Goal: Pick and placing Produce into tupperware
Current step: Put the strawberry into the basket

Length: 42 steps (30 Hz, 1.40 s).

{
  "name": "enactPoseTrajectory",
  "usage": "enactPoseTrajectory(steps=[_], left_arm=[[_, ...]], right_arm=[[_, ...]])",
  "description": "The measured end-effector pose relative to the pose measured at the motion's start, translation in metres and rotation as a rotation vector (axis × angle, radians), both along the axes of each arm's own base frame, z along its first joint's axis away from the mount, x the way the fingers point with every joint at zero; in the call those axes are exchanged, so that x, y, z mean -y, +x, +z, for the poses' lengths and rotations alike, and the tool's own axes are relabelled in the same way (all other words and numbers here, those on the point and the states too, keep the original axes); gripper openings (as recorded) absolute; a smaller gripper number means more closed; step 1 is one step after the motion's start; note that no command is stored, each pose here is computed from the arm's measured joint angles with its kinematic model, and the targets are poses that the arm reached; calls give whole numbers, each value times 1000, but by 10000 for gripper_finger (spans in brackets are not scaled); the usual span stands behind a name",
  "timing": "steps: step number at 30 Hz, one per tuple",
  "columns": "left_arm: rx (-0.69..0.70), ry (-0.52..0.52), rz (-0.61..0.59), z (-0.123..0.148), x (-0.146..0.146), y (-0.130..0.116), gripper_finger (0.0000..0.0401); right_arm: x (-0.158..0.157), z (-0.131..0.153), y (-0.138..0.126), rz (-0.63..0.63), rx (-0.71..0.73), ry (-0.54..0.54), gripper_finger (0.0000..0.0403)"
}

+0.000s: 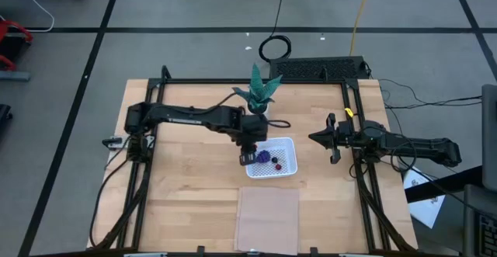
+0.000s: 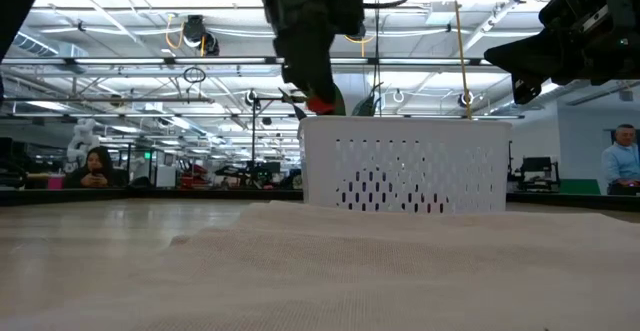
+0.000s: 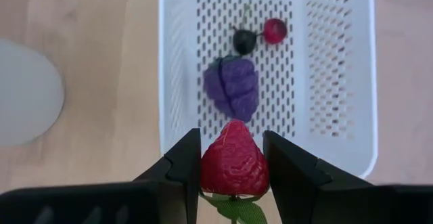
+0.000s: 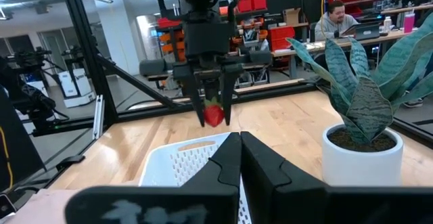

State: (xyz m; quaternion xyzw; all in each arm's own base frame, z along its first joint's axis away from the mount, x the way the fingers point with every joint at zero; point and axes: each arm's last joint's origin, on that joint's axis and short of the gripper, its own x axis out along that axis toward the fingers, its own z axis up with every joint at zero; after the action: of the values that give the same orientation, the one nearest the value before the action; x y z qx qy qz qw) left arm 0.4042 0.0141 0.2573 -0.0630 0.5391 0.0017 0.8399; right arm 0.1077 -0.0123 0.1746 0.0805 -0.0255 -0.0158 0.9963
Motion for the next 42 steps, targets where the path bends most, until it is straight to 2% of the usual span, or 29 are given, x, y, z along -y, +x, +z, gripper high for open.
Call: enactPoseTrajectory(steps=[8, 16, 31, 37, 42], left_arm=[[-21, -1, -36, 2, 6, 19, 129], [16, 9, -83, 10, 19, 22, 129], [-8, 20, -112, -41, 32, 49, 129], [-26, -31, -70, -53, 33, 54, 129], [-46, -51, -86, -65, 34, 57, 129]], right_arm=[[0, 0, 0, 0, 0, -3, 0], [0, 0, 0, 0, 0, -3, 0], [0, -1, 0, 0, -6, 4, 0], [0, -1, 1, 0, -7, 3, 0], [0, -1, 1, 0, -12, 3, 0]])
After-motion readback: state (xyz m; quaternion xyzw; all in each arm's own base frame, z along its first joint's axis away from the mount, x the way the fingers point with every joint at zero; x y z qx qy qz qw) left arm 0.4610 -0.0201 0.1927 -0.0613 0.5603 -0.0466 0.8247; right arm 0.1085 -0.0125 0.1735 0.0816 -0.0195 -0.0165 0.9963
